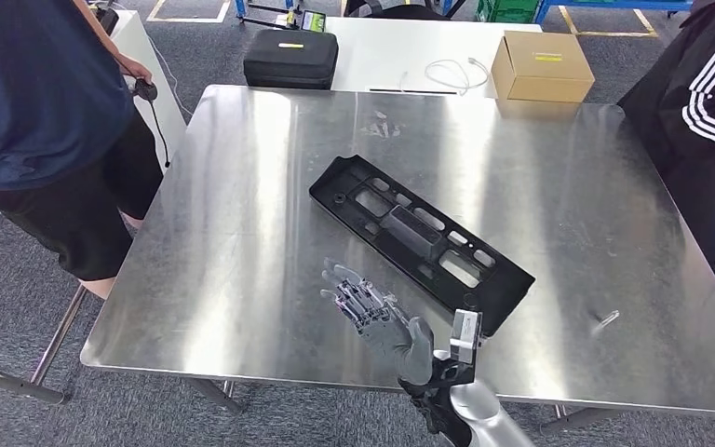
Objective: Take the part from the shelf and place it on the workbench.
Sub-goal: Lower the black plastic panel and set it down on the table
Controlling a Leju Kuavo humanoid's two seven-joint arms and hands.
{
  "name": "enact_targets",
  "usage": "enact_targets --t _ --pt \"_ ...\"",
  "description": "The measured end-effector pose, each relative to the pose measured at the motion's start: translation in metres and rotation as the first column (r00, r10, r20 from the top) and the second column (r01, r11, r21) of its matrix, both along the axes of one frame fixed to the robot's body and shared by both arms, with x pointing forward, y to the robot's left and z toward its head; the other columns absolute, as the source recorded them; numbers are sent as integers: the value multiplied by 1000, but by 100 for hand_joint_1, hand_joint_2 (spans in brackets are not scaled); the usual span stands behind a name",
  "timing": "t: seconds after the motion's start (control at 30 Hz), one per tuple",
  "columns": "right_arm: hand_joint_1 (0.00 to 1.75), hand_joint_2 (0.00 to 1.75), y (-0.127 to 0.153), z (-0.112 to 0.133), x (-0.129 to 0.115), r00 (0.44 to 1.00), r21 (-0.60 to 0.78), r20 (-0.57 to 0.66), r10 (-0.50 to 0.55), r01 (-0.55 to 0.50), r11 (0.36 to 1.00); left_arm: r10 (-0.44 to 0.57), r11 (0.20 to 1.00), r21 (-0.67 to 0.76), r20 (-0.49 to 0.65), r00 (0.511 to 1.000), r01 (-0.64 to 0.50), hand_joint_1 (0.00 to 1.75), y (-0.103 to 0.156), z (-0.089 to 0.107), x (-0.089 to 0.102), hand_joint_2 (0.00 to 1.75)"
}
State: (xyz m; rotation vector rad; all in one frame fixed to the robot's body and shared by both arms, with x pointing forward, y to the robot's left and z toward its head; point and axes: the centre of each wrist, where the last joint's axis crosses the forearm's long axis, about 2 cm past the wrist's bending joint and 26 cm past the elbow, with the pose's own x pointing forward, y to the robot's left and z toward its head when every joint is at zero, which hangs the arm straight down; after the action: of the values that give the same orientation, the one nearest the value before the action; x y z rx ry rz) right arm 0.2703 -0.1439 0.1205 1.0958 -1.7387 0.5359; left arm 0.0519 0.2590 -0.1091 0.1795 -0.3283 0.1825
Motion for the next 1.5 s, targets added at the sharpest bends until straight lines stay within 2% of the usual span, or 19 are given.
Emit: enact_targets --t 0.43,0.93,1.13,1.27,1.5 --pt "0 0 11 1 -1 1000 -11 21 -23 23 1000 1 1000 7 1 1000 -1 0 1 0 -2 0" --pt "0 0 7 -8 -5 997 -61 23 -73 75 995 5 1000 24 0 1000 -5 0 5 0 1 0" --pt "0 0 -7 -38 -7 984 -196 -10 -179 174 965 11 1000 21 -3 1000 -11 0 3 0 1 0" --pt "0 0 -19 -69 -14 965 -323 -39 -258 232 917 16 1000 19 -6 1000 -16 0 2 0 -1 0" --pt "0 0 -28 -105 -30 939 -469 -124 -320 228 853 31 999 17 -17 999 -30 0 2 -1 -5 0"
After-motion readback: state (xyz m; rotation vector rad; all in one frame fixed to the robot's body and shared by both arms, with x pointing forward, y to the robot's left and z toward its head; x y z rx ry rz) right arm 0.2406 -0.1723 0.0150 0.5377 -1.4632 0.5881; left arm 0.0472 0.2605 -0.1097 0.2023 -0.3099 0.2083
